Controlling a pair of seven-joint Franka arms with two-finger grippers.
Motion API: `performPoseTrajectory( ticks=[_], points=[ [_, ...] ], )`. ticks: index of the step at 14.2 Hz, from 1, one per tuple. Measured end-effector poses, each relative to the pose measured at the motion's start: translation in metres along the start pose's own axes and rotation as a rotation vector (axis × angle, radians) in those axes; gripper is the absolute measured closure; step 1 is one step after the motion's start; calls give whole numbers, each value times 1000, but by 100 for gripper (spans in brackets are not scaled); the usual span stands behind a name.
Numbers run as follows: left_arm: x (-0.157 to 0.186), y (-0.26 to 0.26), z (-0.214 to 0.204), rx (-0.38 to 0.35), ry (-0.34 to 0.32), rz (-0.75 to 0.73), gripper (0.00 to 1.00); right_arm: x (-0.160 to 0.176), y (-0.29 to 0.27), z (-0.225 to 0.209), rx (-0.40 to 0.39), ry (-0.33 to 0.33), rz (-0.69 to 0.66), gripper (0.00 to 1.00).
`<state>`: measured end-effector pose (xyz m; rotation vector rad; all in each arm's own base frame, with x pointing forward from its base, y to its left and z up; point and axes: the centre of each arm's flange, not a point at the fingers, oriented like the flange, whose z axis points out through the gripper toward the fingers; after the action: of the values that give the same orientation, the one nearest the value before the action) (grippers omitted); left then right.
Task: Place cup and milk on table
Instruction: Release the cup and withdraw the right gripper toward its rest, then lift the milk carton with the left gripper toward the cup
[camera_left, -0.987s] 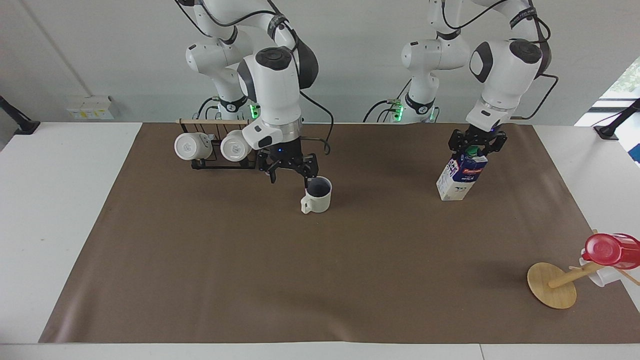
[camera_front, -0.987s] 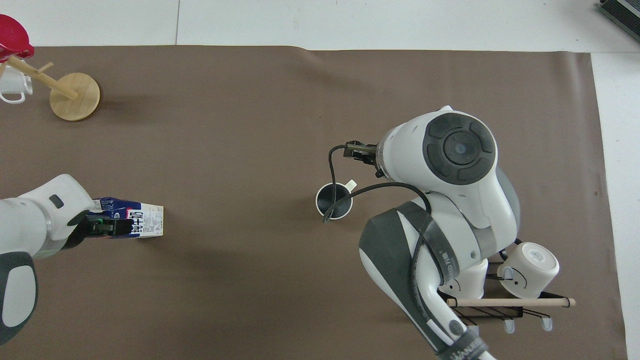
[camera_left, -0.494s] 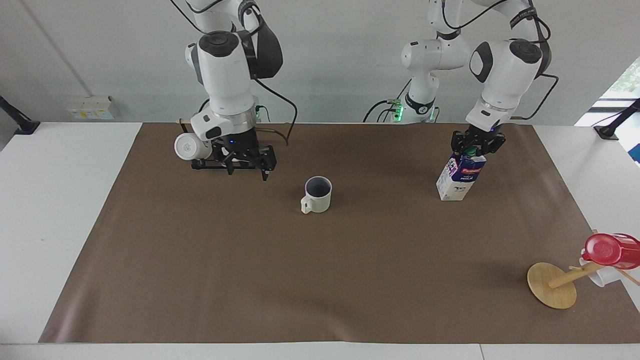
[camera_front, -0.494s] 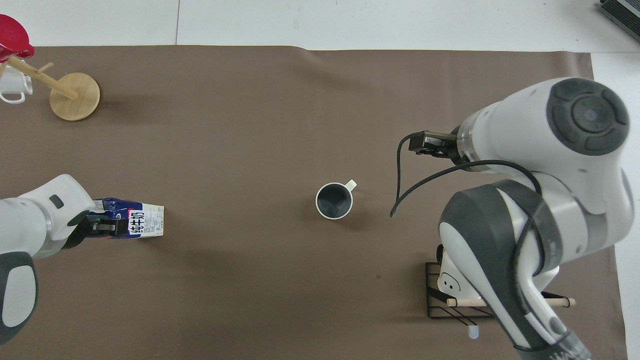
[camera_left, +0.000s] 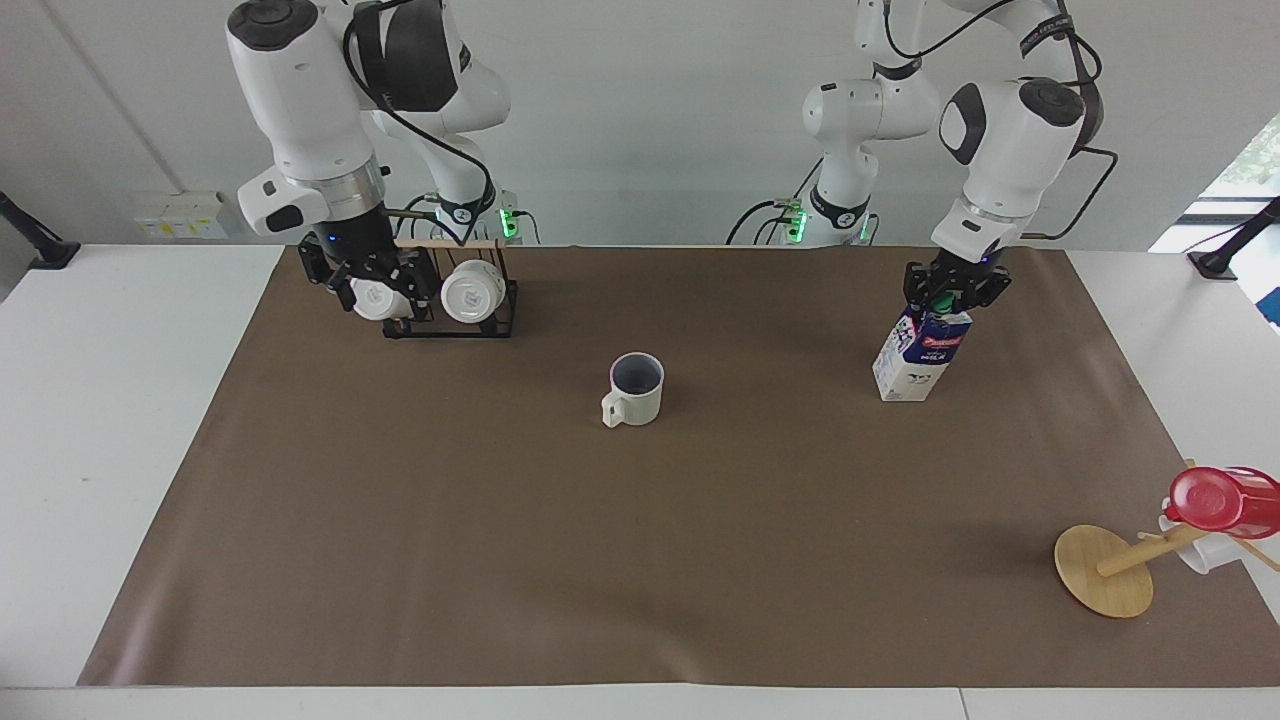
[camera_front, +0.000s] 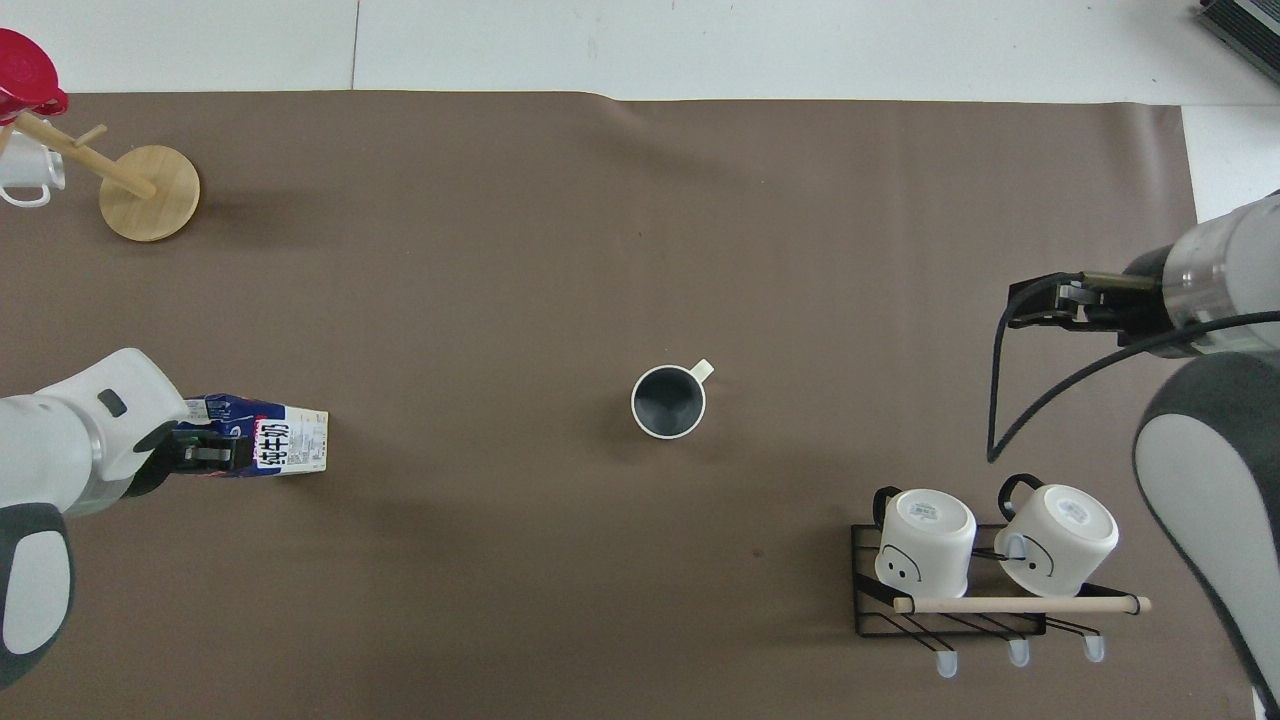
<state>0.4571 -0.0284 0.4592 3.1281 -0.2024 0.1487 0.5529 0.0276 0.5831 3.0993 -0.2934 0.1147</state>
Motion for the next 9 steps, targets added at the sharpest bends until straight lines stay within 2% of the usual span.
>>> performPoseTrajectory(
  ticks=[5, 9],
  points=[
    [6, 3, -13, 2, 24, 3, 41, 1, 43, -10, -5, -13, 15, 0],
    [12, 29, -29, 1, 13, -19, 42, -6, 49, -46, -7, -27, 24, 0]
  ],
)
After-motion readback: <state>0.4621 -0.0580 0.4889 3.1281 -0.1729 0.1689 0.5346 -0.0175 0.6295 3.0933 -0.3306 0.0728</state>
